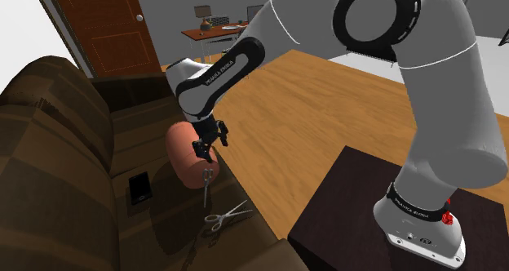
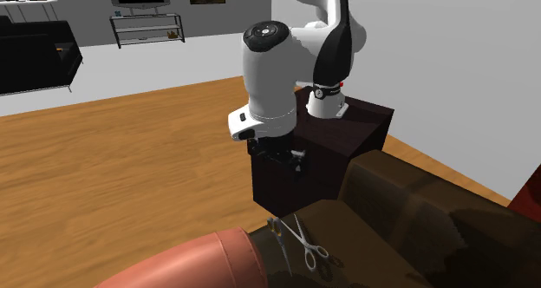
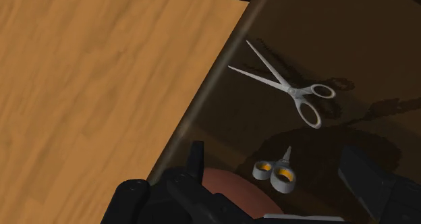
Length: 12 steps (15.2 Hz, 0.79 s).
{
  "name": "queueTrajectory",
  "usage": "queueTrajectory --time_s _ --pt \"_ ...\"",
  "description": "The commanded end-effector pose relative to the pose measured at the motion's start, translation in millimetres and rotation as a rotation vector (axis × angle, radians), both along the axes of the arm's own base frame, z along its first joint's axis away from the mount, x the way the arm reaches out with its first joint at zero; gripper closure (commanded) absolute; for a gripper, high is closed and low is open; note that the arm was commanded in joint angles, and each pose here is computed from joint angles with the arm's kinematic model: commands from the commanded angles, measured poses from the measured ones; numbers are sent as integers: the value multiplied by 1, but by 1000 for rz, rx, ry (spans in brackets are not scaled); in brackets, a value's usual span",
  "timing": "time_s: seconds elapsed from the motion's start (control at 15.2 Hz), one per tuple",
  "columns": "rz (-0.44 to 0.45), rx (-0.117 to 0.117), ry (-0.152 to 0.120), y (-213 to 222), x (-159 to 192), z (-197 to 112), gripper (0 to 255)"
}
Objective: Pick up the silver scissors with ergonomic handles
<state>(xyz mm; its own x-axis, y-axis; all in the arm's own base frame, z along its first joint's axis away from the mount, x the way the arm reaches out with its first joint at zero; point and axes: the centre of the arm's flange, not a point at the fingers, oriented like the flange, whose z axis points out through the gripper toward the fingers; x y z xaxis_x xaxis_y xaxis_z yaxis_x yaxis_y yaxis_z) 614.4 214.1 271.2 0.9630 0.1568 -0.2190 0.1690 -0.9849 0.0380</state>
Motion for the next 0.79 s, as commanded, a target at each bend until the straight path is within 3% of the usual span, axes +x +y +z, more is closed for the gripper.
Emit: queueTrajectory --time_s 0.0,0.33,0.73 --pt "10 -9 8 11 15 -24 0" --pt "34 -31 27 39 54 -74 0" --pt "36 -33 29 41 56 -104 0"
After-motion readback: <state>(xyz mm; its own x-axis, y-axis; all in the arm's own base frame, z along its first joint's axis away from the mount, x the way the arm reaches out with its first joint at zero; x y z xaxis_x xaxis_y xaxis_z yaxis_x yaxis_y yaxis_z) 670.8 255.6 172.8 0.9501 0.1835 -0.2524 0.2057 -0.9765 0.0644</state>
